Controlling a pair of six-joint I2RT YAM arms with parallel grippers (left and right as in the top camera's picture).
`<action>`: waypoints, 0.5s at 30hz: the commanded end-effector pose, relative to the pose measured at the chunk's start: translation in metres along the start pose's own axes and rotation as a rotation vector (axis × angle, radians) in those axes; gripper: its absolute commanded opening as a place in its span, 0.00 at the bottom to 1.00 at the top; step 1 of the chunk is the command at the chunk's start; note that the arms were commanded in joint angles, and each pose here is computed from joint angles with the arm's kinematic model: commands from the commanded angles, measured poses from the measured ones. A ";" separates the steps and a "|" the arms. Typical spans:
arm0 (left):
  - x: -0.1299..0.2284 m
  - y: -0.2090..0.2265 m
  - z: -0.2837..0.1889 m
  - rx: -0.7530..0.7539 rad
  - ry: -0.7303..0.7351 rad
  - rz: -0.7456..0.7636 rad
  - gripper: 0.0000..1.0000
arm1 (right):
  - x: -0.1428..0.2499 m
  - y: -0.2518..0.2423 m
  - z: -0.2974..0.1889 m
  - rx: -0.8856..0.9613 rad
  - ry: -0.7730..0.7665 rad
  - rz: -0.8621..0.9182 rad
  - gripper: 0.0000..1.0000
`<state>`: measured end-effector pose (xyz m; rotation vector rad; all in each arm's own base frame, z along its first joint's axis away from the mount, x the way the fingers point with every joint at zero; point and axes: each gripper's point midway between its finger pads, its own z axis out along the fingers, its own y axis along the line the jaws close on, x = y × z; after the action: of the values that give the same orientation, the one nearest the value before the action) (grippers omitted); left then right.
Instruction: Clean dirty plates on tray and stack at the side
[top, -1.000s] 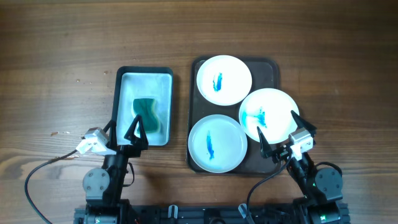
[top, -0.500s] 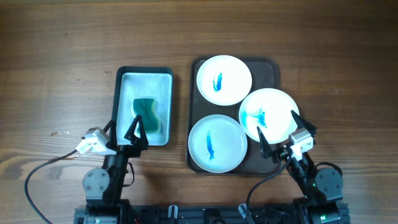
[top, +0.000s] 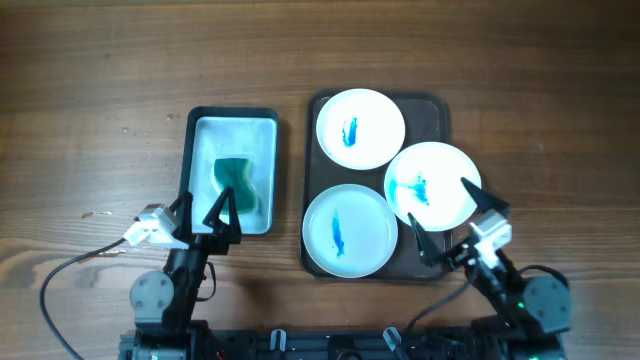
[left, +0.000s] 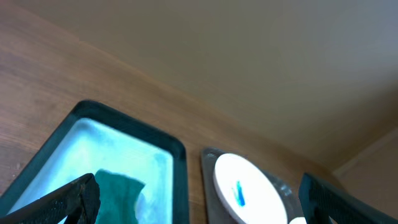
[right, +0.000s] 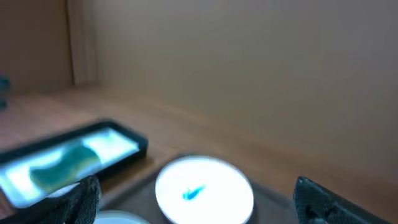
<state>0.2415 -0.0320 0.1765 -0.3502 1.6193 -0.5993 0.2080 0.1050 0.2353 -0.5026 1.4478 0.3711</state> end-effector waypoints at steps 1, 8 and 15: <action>-0.036 -0.028 -0.010 -0.008 0.025 0.023 0.99 | -0.047 0.001 -0.001 -0.026 0.033 0.123 1.00; -0.061 -0.042 -0.014 -0.219 0.318 -0.031 1.00 | -0.059 -0.008 0.021 -0.034 0.383 0.287 1.00; -0.060 -0.037 0.003 -0.391 0.580 -0.044 1.00 | -0.060 -0.009 0.048 -0.074 0.519 0.421 1.00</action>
<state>0.2337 -0.0304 0.2476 -0.5531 2.2223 -0.4852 0.2415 0.1150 0.2935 -0.3995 2.0108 0.5472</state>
